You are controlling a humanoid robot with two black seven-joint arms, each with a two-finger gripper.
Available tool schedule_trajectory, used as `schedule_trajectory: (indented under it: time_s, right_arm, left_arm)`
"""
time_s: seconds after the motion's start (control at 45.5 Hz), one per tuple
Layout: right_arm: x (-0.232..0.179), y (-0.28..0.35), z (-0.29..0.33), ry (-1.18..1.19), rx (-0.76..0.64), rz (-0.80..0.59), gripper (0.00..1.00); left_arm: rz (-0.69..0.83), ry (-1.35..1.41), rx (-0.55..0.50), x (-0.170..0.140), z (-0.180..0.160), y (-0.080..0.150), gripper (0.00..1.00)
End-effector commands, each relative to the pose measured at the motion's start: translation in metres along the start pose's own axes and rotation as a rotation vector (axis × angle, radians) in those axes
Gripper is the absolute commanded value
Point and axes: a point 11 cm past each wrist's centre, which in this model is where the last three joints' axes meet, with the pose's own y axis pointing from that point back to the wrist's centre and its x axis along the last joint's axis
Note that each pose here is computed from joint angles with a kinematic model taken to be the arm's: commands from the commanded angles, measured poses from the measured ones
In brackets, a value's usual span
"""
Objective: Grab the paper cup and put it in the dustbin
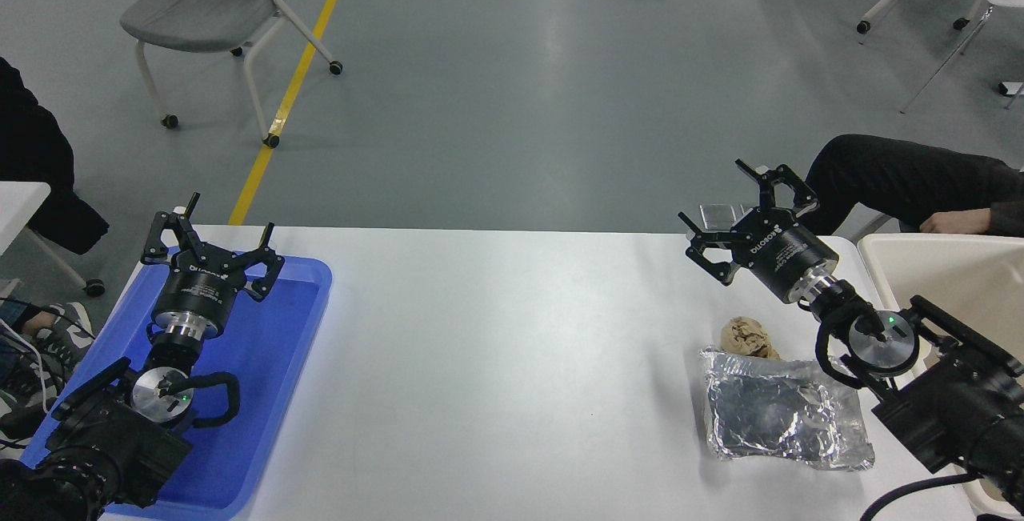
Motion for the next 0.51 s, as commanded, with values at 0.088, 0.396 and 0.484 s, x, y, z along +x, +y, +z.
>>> schedule_trajectory:
  time_s: [0.088,0.396,0.484]
  right_arm:
    - [-0.03,-0.016,-0.036,0.343,-0.135,-0.023,1.0]
    - [-0.044,-0.009,-0.087,0.81,-0.413,0.055,1.0]
    - [-0.039,0.0,-0.097,0.901,-0.482,0.091,1.0]
  left_arm:
    - [0.003,-0.002,0.001,0.001,0.0,0.0,1.0]
    - [0.0,-0.001,0.001,0.0,0.0,0.0,1.0]
    - [0.0,-0.001,0.001,0.0,0.0,0.0,1.0]
